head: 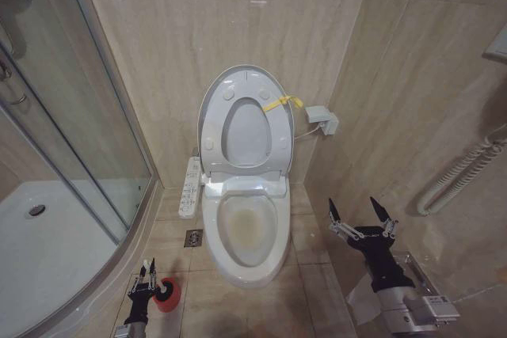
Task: Open the toilet lid, clean the toilet bowl with a toilet brush, close the toilet lid, and flush.
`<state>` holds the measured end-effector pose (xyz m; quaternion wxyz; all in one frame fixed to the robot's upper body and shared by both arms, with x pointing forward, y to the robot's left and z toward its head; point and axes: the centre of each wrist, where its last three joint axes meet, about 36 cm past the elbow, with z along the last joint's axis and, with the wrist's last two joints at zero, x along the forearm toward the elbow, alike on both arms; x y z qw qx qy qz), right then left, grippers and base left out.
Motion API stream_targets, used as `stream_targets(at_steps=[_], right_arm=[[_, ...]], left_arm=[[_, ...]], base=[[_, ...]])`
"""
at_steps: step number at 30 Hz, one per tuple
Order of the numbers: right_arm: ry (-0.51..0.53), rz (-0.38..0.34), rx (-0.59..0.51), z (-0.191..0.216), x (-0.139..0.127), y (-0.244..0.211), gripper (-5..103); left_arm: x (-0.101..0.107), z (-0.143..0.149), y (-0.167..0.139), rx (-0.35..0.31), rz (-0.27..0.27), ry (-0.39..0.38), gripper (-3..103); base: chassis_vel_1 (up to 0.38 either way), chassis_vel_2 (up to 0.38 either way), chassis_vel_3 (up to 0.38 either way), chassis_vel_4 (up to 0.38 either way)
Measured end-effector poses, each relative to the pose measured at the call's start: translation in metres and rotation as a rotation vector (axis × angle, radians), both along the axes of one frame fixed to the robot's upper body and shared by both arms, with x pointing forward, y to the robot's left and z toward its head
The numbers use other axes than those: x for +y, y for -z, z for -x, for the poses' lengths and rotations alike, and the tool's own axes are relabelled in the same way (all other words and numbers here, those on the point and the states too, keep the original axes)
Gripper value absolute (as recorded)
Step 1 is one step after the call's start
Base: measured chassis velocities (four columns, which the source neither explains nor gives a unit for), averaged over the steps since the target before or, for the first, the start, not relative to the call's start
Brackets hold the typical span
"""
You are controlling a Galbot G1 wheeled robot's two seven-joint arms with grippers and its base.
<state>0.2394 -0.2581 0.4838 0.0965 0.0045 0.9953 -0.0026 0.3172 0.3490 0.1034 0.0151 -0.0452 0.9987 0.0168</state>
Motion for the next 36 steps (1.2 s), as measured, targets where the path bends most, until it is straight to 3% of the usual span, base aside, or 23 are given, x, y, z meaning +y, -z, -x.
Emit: stream_targets(at_steps=[5,8,17,36], right_arm=[[0.0,0.0,0.0,0.0,0.0,0.0,100],[0.0,0.0,0.0,0.0,0.0,0.0,100],[0.0,0.0,0.0,0.0,0.0,0.0,100],[0.0,0.0,0.0,0.0,0.0,0.0,100]], left_arm=[[0.006,-0.007,0.002,0.005,0.001,0.002,22],[0.01,-0.025,-0.001,-0.011,0.013,-0.013,22],[0.004,-0.057,-0.008,-0.051,0.051,0.018,22],[-0.011,-0.032,0.001,-0.033,0.1,0.006,22]], base=[[0.0,0.0,0.0,0.0],[0.0,0.0,0.0,0.0],[0.0,0.0,0.0,0.0],[0.0,0.0,0.0,0.0]])
